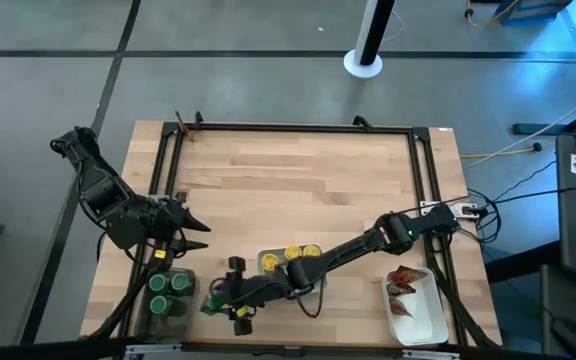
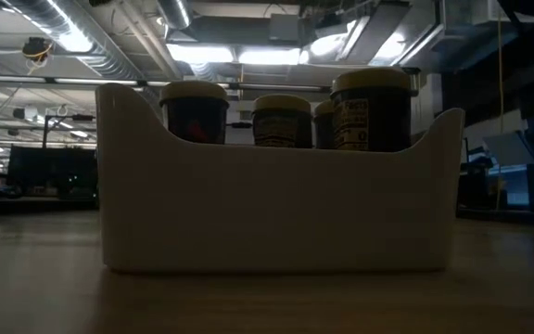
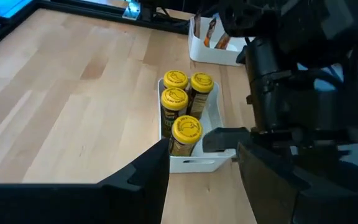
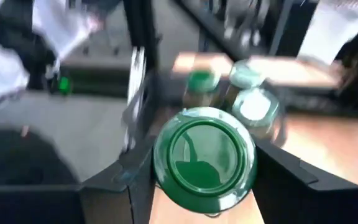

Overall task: Sort spices by type
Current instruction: Put the green seasoning bottle into the black bin

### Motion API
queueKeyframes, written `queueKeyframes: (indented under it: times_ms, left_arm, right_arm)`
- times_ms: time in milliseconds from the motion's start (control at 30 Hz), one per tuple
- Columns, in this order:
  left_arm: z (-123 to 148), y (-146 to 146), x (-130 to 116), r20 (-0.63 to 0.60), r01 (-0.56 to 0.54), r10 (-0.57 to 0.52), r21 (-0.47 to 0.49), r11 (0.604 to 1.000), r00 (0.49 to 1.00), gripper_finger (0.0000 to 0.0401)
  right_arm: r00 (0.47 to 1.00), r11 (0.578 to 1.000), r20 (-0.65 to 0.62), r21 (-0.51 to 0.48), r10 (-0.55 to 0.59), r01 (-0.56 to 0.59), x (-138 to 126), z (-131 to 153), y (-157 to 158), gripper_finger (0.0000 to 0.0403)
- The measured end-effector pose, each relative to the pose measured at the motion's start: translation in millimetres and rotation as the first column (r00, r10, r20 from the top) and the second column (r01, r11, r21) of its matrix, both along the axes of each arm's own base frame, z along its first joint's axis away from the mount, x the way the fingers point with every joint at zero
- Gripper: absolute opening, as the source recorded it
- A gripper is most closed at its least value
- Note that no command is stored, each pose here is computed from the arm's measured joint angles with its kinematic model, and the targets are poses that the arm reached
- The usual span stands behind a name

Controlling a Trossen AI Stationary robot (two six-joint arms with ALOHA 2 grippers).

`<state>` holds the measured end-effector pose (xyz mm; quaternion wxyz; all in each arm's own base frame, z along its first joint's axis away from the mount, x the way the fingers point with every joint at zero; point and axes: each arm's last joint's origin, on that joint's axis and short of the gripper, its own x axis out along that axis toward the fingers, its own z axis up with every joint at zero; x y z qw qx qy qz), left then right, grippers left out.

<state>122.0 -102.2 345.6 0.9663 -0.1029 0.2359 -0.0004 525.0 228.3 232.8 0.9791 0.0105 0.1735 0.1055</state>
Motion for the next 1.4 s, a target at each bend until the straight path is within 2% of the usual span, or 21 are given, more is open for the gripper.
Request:
queueKeyframes:
  times_ms: [200,433,700,767,933,1033,1167,1400]
  left_arm:
    - [-3.2,-5.4,2.5,-0.02,0.018,-0.018,0.008,1.0,1.0,0.0171]
    - [-7.1,-9.8,6.8,-0.038,0.018,-0.017,0.027,0.999,0.999,0.0171]
    - [-8.6,-11.7,8.5,-0.045,0.019,-0.017,0.035,0.999,0.999,0.0171]
    - [-8.6,-11.6,8.4,-0.046,0.018,-0.017,0.034,0.999,0.999,0.0171]
    - [-8.3,-11.2,8.7,-0.043,0.02,-0.018,0.04,0.999,0.999,0.0171]
    - [-7.6,-11.2,9.4,-0.036,0.016,-0.015,0.032,0.999,0.999,0.0171]
    - [-6.4,-10.3,11.5,-0.025,0.015,-0.014,0.036,0.999,1.0,0.0178]
    - [-6.0,-5.0,17.9,-0.042,0.04,-0.039,0.03,0.999,0.998,0.0251]
  right_arm:
    - [0.977,0.998,-0.21,-0.061,-0.043,0.031,-9.0,-19.6,-4.1,0.0207]
    - [0.954,0.994,-0.292,-0.105,-0.064,0.034,-11.5,-32.8,-7.1,0.0207]
    - [0.954,0.994,-0.294,-0.106,-0.063,0.033,-8.8,-42.0,-6.1,0.0208]
    - [0.952,0.994,-0.3,-0.108,-0.064,0.033,-8.6,-44.2,-6.3,0.0225]
    - [0.954,0.994,-0.293,-0.104,-0.064,0.035,-6.7,-49.4,-5.2,0.0315]
    - [0.957,0.995,-0.282,-0.093,-0.064,0.039,-8.3,-40.5,-5.2,0.0352]
    - [0.97,0.996,-0.24,-0.079,-0.051,0.033,-15.2,-11.0,-5.1,0.0373]
    - [0.954,0.993,-0.298,-0.117,-0.039,0.004,-49.8,42.4,-4.4,0.0377]
